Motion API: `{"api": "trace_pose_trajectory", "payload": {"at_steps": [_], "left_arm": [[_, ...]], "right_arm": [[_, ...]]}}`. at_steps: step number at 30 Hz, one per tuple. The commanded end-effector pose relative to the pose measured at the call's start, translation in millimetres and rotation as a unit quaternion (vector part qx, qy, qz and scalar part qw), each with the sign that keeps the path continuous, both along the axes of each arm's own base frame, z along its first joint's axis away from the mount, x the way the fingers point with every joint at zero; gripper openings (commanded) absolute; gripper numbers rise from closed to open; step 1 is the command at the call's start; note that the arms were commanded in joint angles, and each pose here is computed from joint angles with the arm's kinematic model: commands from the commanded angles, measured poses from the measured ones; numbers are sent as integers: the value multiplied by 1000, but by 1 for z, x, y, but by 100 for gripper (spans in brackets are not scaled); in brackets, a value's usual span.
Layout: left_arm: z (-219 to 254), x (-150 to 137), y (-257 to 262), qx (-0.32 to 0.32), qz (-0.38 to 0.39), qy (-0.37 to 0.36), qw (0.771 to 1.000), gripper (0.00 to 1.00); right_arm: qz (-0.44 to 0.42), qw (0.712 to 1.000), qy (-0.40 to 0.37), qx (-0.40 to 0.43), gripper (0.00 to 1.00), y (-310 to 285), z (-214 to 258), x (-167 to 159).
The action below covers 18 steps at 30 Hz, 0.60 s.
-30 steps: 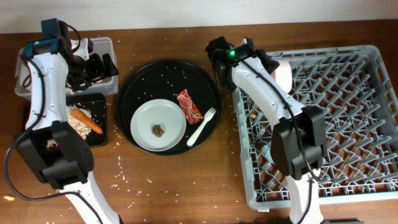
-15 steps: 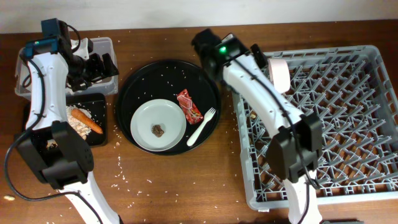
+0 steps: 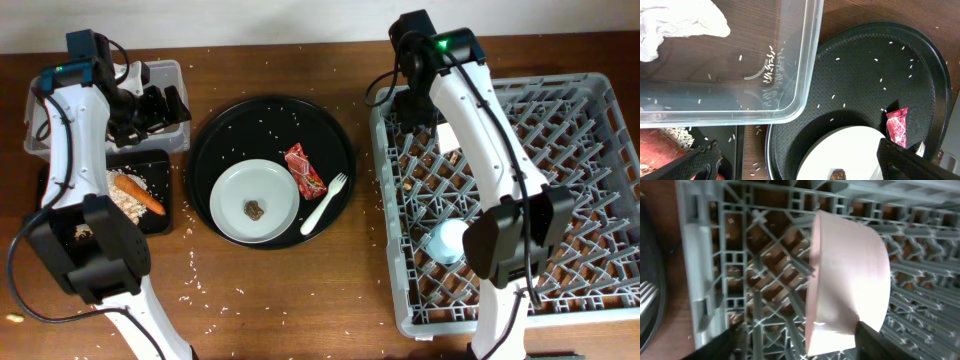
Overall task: Sort waste into correct bins and load items into the dishwasher rack
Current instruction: 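Release the pink bowl upside down in the rack and raise the right gripper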
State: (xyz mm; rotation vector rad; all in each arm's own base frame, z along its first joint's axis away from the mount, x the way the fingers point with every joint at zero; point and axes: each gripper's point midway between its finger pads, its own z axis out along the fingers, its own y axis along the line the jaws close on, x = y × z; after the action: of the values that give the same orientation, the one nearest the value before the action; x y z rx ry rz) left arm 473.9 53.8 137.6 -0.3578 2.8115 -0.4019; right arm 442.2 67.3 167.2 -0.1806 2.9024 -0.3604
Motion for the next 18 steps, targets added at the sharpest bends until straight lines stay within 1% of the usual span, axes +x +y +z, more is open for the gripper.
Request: {"api": "trace_pose_trajectory", "payload": {"at_steps": [1,3,5,6,8,10,11,17,18], "left_arm": [[9,2,1,3,4,-10,1000,99],[9,2,1,3,3,-10,1000,99],[9,2,1,3,3,-10,1000,99],[9,2,1,3,4,-10,1000,99],[9,2,1,3,4,-10,1000,99],[9,2,1,3,3,-10,1000,99],[9,2,1,3,3,-10,1000,99],[9,2,1,3,3,-10,1000,99],[9,2,1,3,4,-10,1000,99]], "right_arm": [[35,995,35,82,63,35,-13,-9],[50,995,36,76,64,39,-13,-9],[44,997,17,63,71,32,-11,0],[37,997,2,63,73,26,-10,8],[15,997,-9,69,73,11,-9,16],[-8,996,-5,84,73,0,-10,15],[-10,996,-3,89,72,-1,-10,15],[-10,995,0,100,73,1,-11,15],[-6,993,3,114,70,7,-11,14]]}}
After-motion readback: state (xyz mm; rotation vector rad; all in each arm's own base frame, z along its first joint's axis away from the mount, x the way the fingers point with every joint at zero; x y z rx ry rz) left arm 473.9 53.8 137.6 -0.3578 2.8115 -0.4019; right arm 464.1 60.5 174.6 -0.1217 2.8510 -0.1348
